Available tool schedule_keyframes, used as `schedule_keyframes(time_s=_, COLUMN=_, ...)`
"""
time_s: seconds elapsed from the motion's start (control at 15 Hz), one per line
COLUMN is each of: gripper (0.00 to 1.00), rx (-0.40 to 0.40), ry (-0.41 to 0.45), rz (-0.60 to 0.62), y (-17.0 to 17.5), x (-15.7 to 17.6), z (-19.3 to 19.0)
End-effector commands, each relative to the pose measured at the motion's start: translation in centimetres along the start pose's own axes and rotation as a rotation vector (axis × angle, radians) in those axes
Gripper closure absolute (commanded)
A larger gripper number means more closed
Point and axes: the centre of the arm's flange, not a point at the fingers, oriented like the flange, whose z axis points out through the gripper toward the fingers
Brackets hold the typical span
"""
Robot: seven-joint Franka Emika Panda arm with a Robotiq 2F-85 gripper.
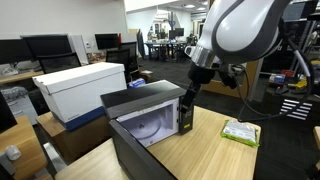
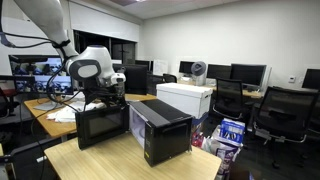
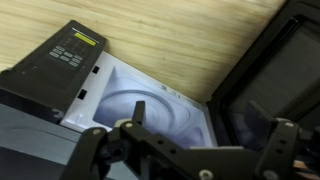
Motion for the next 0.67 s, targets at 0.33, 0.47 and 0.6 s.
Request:
schedule_keyframes(time_s=0.33, gripper=0.0, rx=0.231, ry=0.128, rz=-0.287, y=-11.5, x=3.5, z=-1.8)
schedule_keyframes(time_s=0.47, gripper=0.0, rx=0.282, ry=0.11, rz=-0.374, y=-12.9, x=4.2, z=-1.4)
schedule_keyframes(time_s=0.6, gripper=0.2, rx=0.313, ry=0.087, rz=-0.458, y=-13.5, x=4.5, z=-0.9)
